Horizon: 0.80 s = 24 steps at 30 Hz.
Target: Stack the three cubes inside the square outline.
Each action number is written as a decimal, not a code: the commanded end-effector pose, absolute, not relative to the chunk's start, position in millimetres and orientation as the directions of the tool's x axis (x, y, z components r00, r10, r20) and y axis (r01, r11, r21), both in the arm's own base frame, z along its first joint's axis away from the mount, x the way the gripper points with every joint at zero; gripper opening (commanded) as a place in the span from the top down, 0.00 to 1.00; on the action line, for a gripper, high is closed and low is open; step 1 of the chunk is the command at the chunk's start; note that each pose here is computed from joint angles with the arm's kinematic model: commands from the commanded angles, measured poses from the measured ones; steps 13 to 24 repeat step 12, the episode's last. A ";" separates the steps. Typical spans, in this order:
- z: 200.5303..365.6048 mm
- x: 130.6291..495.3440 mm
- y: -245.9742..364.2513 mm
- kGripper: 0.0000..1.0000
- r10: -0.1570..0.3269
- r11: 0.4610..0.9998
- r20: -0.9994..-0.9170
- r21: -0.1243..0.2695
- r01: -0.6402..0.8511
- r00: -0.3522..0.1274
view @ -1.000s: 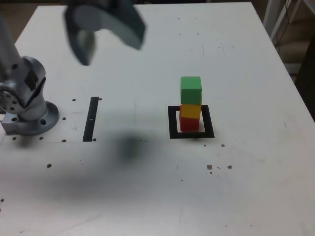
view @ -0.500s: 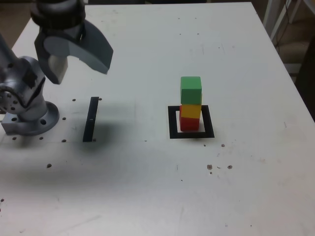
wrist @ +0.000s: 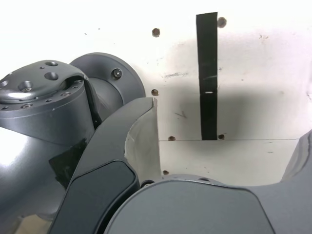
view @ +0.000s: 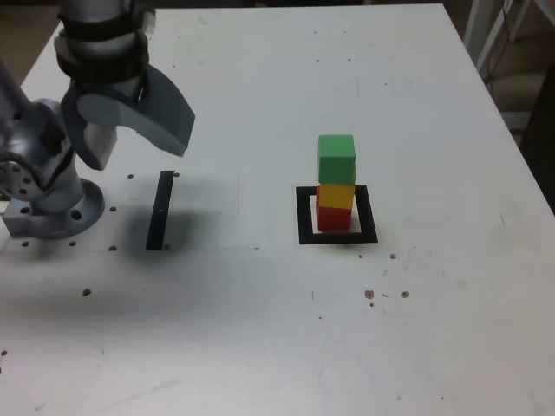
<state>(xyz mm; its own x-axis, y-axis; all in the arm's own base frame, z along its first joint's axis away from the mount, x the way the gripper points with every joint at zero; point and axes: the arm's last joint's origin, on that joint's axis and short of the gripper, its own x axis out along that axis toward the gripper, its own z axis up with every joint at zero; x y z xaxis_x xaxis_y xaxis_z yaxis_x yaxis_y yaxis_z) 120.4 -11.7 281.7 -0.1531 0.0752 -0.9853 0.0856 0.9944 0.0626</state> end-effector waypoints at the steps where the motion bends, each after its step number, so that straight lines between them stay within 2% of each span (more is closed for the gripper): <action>1: 279.9 121.2 -11.5 0.00 0.079 0.994 -0.982 0.064 0.092 -0.172; 24: 278.7 121.5 -11.3 0.00 0.085 0.993 -0.980 0.068 0.097 -0.180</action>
